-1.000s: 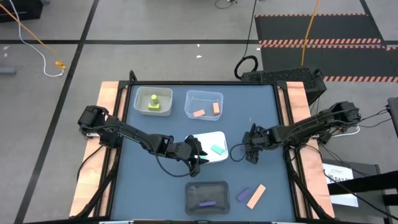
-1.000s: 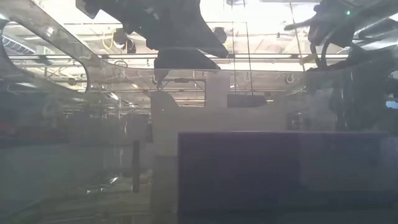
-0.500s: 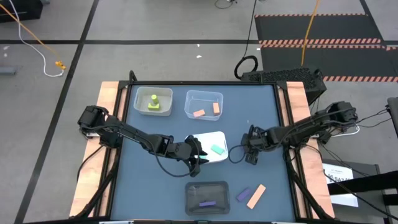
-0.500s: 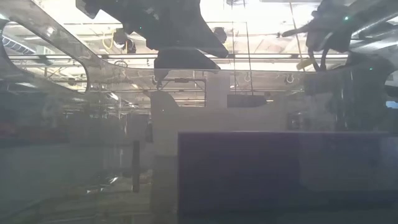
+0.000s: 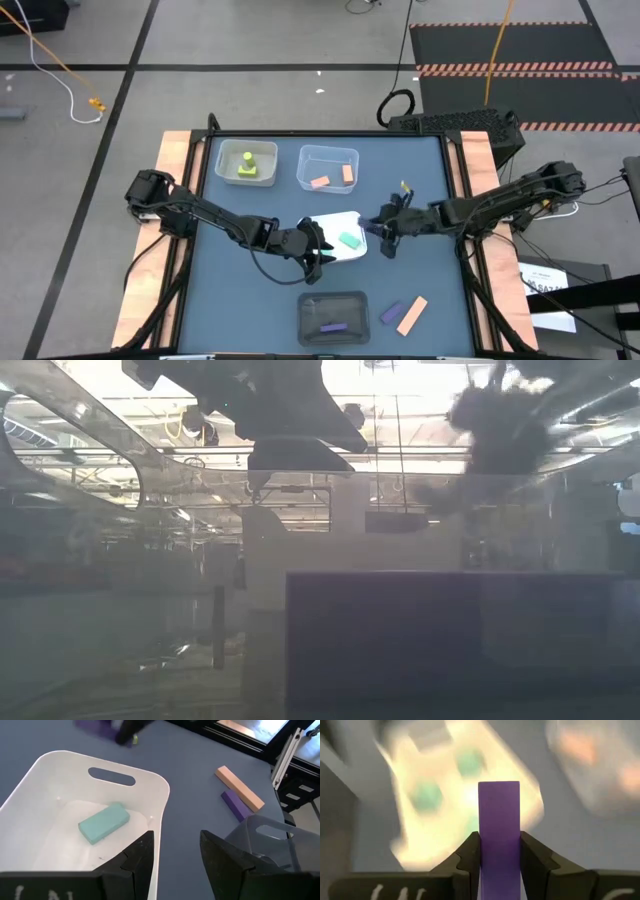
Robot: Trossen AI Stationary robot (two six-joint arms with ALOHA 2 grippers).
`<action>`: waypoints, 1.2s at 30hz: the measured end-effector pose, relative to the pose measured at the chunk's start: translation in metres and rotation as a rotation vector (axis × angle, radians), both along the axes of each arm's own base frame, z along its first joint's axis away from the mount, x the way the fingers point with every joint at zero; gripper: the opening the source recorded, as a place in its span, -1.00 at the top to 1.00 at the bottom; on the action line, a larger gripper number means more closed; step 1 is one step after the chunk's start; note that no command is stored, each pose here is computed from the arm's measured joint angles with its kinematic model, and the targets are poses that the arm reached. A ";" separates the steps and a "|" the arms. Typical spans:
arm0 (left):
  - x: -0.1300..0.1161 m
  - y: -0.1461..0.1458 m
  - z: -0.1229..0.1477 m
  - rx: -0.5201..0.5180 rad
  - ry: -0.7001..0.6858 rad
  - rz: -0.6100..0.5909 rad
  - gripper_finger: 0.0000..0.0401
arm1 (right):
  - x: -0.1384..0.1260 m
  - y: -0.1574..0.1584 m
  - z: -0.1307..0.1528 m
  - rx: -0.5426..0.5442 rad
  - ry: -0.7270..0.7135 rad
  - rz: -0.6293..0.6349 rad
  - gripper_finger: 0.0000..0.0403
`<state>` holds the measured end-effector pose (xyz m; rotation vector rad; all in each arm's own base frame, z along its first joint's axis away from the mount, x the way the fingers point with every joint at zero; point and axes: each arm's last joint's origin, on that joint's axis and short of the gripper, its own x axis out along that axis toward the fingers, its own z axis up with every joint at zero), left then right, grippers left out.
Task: Sort & place blocks by color
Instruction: Put the top violet block into the black bin
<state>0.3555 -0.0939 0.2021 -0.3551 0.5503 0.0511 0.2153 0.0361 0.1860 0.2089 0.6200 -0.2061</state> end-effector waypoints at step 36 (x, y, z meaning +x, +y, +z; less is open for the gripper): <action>0.003 0.002 0.005 0.136 -0.070 -0.017 0.21 | 0.023 0.007 0.060 -0.163 -0.655 0.236 0.59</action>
